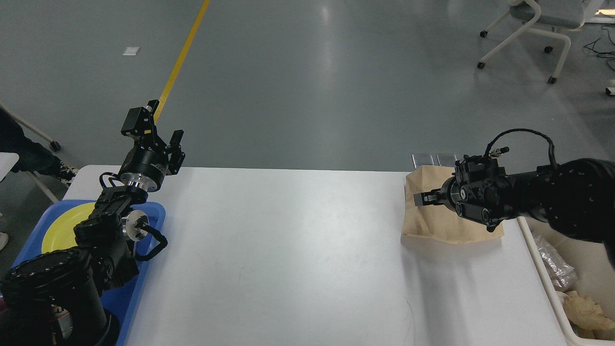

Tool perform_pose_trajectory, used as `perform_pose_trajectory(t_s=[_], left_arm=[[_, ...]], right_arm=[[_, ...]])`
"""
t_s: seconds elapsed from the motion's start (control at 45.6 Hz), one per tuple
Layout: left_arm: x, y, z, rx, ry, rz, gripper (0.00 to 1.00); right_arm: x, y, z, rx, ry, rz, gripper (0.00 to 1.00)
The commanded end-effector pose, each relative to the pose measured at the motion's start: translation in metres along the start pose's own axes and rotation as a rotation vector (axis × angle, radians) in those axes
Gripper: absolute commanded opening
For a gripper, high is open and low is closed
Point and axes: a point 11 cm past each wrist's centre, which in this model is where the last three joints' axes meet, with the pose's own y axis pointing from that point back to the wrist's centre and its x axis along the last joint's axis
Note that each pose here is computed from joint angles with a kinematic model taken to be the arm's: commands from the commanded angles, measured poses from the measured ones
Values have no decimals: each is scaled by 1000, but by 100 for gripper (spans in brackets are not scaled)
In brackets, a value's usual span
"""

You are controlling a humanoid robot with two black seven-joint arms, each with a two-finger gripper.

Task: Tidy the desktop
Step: 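Lower the right gripper onto the brown paper bag top and grasp it, then lift the paper bag and carry it over the bin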

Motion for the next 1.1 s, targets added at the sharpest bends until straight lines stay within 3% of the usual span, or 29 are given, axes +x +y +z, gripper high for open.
perform_pose_trajectory(t_s=[0.0, 0.789, 0.833, 1.008, 1.074], left_arm=[[0, 0, 0, 0, 1, -1, 96], [0, 0, 0, 0, 0, 0, 96], [0, 0, 0, 0, 1, -1, 96], [0, 0, 0, 0, 0, 0, 96], [0, 0, 0, 0, 0, 0, 96]], right_arm=[[-4, -1, -1, 4, -1, -13, 100], [-46, -35, -11, 4, -40, -6, 97], [-49, -37, -12, 2, -40, -10, 88], [-60, -39, -16, 8, -54, -43, 17], [-63, -39, -16, 12, -76, -57, 1]])
